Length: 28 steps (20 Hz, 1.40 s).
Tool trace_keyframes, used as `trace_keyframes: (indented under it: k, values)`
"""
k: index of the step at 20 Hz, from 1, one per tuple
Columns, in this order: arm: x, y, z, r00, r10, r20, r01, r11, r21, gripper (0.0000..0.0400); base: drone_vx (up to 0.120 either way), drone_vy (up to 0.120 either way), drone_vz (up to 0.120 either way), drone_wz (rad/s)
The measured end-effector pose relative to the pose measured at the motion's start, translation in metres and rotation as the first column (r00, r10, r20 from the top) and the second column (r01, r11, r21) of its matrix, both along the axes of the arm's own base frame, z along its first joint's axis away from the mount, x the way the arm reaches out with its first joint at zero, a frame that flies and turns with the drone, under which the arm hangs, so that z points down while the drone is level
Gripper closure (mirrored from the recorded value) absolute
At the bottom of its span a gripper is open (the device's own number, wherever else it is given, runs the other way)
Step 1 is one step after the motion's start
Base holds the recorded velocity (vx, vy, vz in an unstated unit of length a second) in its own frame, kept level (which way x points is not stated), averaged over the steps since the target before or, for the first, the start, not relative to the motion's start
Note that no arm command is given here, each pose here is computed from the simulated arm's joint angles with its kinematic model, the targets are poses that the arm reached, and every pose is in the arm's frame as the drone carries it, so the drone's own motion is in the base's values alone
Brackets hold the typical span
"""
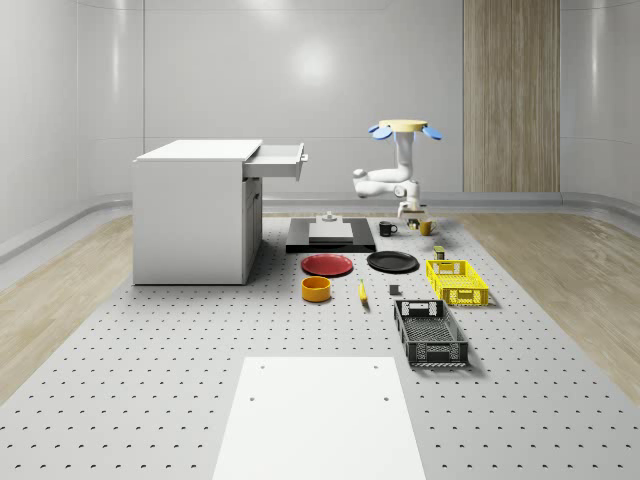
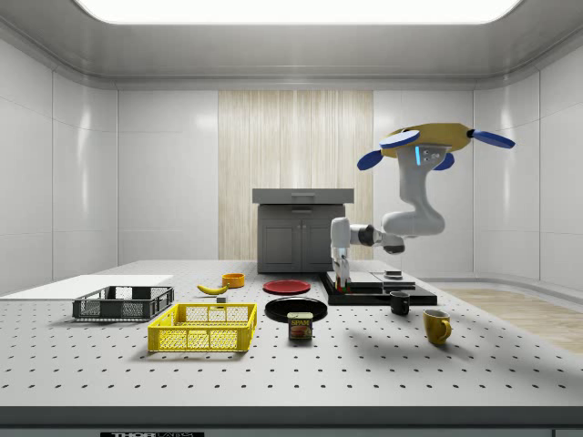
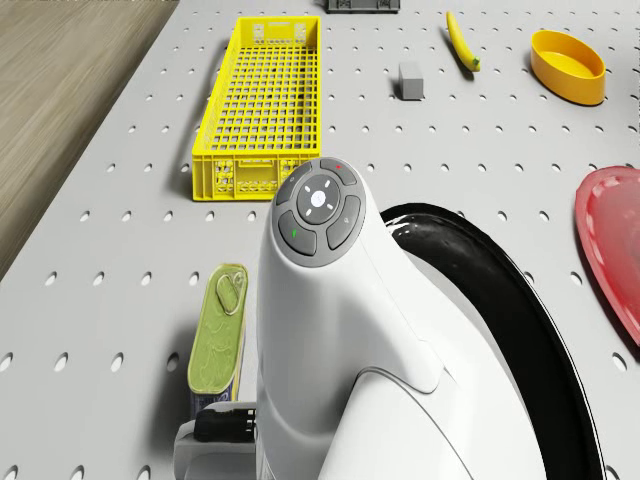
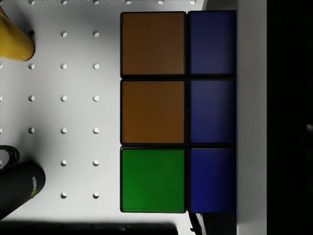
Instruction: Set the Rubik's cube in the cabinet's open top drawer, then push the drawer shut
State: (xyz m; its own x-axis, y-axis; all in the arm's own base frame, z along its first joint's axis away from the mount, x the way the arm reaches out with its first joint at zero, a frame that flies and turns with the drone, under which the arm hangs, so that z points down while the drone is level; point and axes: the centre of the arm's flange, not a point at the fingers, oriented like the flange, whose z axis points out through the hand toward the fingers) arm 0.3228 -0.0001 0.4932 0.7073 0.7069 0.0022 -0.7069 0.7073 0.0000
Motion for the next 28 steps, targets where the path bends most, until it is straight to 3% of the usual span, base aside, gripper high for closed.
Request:
trace_keyframes:
  k: [28]
  values:
    - [0.0, 0.0, -0.0005, 1.0, 0.0, 0.0, 0.0, 1.0, 0.0, 0.0075, 0.0, -0.12, 0.12, 0.0]
